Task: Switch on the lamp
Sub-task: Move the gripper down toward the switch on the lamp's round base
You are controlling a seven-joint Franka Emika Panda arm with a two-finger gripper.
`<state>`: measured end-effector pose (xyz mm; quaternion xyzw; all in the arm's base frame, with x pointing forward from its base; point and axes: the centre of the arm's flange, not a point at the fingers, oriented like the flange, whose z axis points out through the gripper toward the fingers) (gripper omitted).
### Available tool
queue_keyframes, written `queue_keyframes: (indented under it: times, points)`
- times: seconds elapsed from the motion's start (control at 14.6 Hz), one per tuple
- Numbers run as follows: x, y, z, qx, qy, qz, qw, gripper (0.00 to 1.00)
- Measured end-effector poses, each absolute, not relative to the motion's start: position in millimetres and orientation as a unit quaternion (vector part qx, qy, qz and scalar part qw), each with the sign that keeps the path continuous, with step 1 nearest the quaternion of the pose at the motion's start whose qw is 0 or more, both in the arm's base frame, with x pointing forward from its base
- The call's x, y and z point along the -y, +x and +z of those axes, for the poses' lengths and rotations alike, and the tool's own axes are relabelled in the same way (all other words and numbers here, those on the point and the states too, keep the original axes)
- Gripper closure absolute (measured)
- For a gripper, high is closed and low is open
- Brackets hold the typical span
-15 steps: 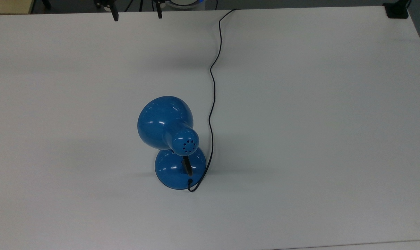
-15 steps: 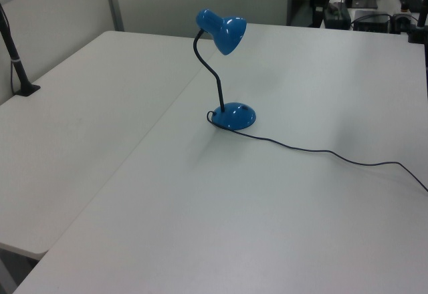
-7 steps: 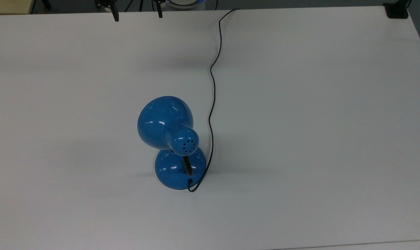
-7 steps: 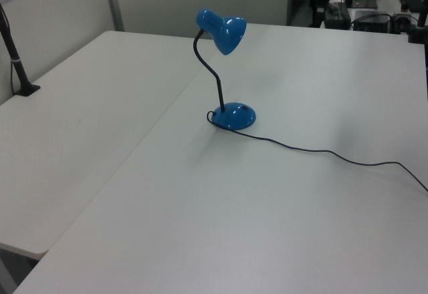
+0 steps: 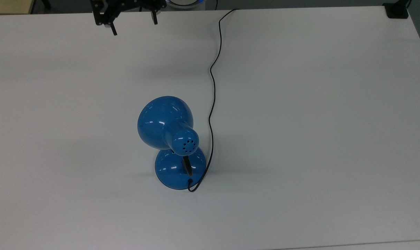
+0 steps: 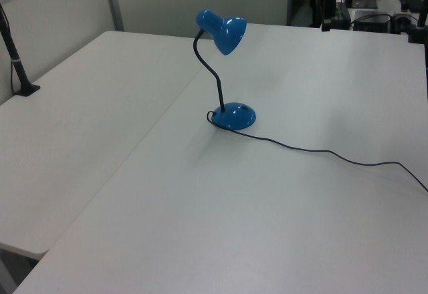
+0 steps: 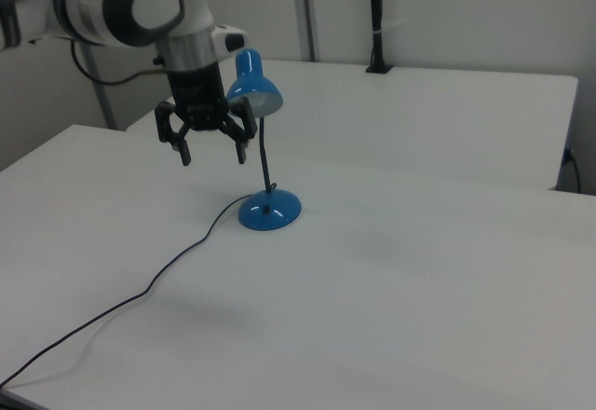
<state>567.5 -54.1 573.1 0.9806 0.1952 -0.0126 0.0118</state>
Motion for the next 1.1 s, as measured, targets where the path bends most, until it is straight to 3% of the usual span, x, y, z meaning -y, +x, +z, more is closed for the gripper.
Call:
queue_keyframes:
  times: [0.14,0.34,0.75,0.82,1.1]
  points:
    - [59,576,550,-0.201,0.979,-0.025,0.013,0.01]
    - [62,594,503,-0.202,0.979,-0.002,0.019,0.3]
    - [58,633,443,-0.169,0.982,0.085,-0.021,0.94]
    - [56,642,432,-0.16,0.981,0.105,-0.027,0.98]
    - [31,671,390,-0.148,0.973,0.174,-0.028,0.98]
